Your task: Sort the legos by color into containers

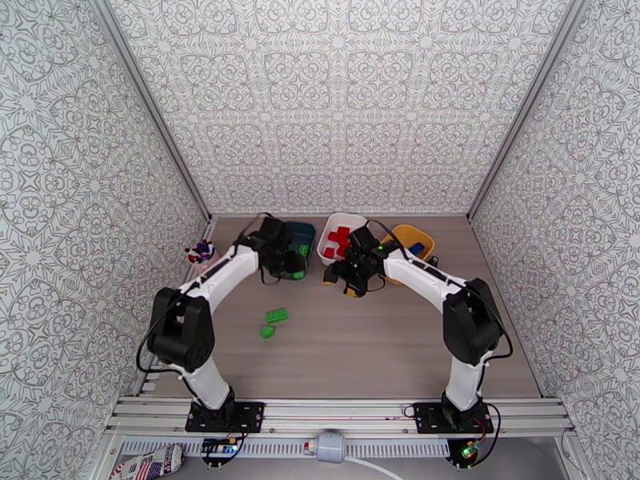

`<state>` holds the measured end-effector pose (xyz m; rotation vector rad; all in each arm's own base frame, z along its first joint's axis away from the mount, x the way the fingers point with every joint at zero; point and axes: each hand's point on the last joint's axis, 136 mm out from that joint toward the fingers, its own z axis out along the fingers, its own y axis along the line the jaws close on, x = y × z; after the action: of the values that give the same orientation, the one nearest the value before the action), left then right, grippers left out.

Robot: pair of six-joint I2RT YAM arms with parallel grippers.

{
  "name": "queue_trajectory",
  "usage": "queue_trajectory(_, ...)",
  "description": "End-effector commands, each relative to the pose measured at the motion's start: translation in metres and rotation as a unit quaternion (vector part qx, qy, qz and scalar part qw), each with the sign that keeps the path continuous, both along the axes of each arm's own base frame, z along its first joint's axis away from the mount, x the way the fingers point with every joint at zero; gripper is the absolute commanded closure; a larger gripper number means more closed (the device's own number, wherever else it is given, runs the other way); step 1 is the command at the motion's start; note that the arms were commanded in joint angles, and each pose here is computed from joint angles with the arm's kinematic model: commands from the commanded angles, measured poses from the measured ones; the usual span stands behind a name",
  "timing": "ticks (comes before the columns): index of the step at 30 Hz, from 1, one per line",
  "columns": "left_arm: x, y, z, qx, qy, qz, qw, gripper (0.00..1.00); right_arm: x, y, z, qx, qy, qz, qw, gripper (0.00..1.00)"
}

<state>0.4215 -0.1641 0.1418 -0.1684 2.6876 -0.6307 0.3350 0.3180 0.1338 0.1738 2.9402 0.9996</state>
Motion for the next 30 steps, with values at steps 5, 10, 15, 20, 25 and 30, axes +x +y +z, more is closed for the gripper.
queue_trajectory(5, 0.044, 0.014, 0.011, 0.026, 0.001, 0.02, 0.999, 0.37, -0.006, -0.001, 0.004, -0.015, 0.009, 0.026, 1.0, 0.22)
queue_trajectory(10, 0.038, 0.021, 0.022, 0.068, -0.013, 0.019, 0.997, 0.33, -0.014, -0.01, -0.001, -0.03, 0.01, 0.028, 0.999, 0.22)
queue_trajectory(15, 0.004, 0.029, 0.023, 0.095, -0.017, 0.024, 0.995, 0.31, -0.025, -0.019, -0.008, -0.038, 0.014, 0.026, 0.999, 0.22)
queue_trajectory(20, -0.049, 0.045, 0.009, 0.116, 0.002, 0.058, 0.992, 0.28, -0.04, -0.027, -0.019, -0.044, 0.024, 0.031, 0.998, 0.21)
queue_trajectory(25, -0.104, 0.056, -0.018, 0.119, 0.03, 0.1, 0.987, 0.24, -0.056, -0.029, -0.027, -0.05, 0.026, 0.039, 0.998, 0.2)
queue_trajectory(30, -0.145, 0.06, -0.053, 0.115, 0.074, 0.123, 0.983, 0.23, -0.076, -0.025, -0.034, -0.043, 0.03, 0.037, 0.998, 0.19)
